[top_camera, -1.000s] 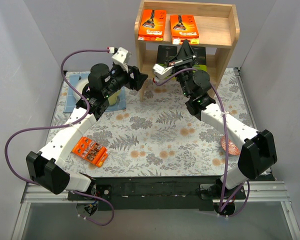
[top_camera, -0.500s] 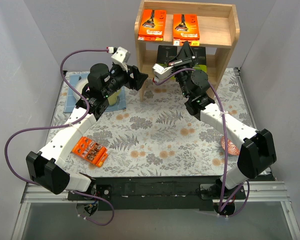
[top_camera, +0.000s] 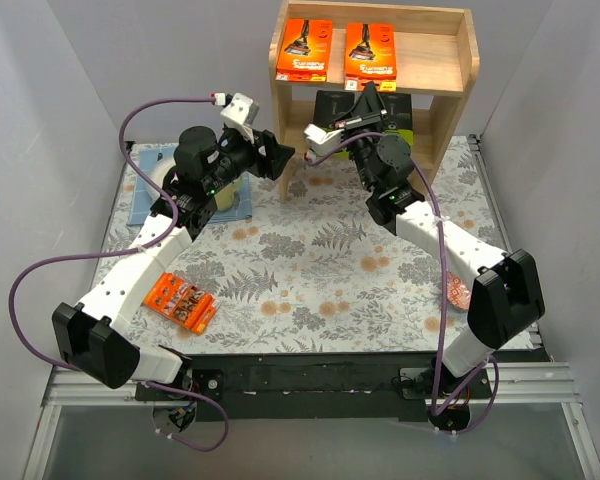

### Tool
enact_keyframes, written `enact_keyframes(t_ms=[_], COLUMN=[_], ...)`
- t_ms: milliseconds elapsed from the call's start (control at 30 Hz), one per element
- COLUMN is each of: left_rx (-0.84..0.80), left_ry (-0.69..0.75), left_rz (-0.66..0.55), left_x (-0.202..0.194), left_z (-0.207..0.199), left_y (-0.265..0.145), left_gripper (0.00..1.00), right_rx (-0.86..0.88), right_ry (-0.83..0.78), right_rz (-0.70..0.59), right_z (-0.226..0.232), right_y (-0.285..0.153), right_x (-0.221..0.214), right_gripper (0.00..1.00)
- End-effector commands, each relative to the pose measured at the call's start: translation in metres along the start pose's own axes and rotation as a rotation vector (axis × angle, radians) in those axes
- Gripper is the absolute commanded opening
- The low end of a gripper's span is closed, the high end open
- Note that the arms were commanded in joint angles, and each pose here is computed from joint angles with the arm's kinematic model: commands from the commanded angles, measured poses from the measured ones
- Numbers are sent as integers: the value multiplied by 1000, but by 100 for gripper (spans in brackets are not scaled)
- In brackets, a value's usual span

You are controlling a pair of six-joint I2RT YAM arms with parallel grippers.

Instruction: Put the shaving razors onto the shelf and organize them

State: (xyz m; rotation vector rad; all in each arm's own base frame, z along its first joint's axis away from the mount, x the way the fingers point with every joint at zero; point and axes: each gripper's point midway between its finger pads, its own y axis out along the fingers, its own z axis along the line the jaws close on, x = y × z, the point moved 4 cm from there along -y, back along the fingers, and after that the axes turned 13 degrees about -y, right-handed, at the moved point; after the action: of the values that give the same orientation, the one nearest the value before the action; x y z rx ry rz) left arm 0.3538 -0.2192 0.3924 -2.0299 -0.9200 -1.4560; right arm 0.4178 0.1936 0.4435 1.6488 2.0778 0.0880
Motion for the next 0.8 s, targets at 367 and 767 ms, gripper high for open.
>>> enact_keyframes(t_ms=[367,767], left_rx=[-9,-15], left_ry=[-1,-7], left_rz=[-14,-7], left_x=[5,4], left_z=[0,-2], left_y=[1,-3], left_gripper=[64,64], right_rx=[-88,-167], right_ry=[48,33], right_rz=[81,80], right_z=[-22,-31], right_y=[8,-12], right_x=[-23,-27], right_gripper=[1,52])
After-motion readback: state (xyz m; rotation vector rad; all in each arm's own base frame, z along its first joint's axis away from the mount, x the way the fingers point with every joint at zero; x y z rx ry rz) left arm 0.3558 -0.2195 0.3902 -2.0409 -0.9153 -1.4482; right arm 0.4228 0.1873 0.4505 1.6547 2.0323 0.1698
